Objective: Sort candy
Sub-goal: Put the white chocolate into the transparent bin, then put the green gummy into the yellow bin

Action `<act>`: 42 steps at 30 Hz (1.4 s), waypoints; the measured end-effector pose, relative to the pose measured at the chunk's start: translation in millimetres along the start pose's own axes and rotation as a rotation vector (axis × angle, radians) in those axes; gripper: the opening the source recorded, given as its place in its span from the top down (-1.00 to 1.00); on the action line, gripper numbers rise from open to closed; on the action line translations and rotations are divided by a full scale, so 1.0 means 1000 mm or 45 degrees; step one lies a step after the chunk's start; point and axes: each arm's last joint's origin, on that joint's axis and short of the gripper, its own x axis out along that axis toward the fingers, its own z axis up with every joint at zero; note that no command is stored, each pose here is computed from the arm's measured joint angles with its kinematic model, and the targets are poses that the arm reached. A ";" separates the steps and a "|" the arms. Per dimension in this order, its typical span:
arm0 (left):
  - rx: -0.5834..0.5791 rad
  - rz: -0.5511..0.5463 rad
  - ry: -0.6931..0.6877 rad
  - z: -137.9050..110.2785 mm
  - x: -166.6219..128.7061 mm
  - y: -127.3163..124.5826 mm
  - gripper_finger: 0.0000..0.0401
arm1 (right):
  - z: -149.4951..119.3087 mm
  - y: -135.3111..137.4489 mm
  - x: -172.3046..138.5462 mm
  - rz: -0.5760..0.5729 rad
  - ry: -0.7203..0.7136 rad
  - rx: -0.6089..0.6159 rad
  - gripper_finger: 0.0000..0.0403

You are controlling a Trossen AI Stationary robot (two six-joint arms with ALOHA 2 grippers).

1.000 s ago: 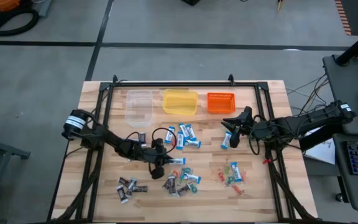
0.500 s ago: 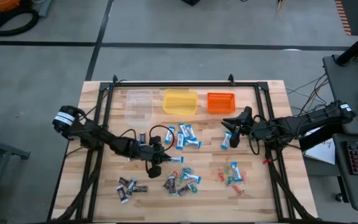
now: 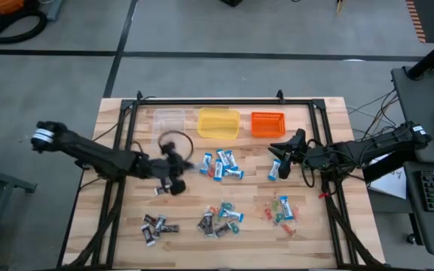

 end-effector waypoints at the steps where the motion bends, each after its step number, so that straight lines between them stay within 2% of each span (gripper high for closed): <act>1: -0.023 0.102 0.015 0.002 -0.006 0.009 1.00 | 0.000 0.000 0.000 0.000 0.000 0.000 0.66; 5: -0.151 0.513 0.124 0.004 -0.027 0.049 1.00 | 0.000 0.000 0.000 -0.001 0.000 0.000 0.66; 8: -0.306 0.653 0.217 0.002 -0.035 0.073 1.00 | 0.000 0.000 0.000 0.000 0.000 0.000 0.66; 10: -0.388 0.686 0.266 0.001 -0.034 0.084 1.00 | 0.000 0.000 0.000 -0.001 0.000 0.000 0.66; 14: -0.439 0.674 0.333 -0.002 -0.026 0.097 1.00 | 0.000 0.000 0.000 0.000 -0.001 0.000 0.66; 23: -0.382 0.713 0.432 -0.008 -0.012 0.102 0.98 | 0.000 0.000 0.000 -0.001 0.000 -0.021 0.66; 36: -0.360 0.707 0.448 -0.002 -0.006 0.101 0.57 | 0.000 0.000 0.000 0.000 -0.003 -0.019 0.66; 38: -0.364 0.672 0.437 0.004 -0.007 0.100 0.55 | 0.000 0.000 0.000 0.000 -0.003 -0.019 0.66; 42: -0.368 0.509 0.401 0.017 -0.011 0.093 0.54 | 0.001 0.000 0.000 0.002 -0.008 -0.005 0.66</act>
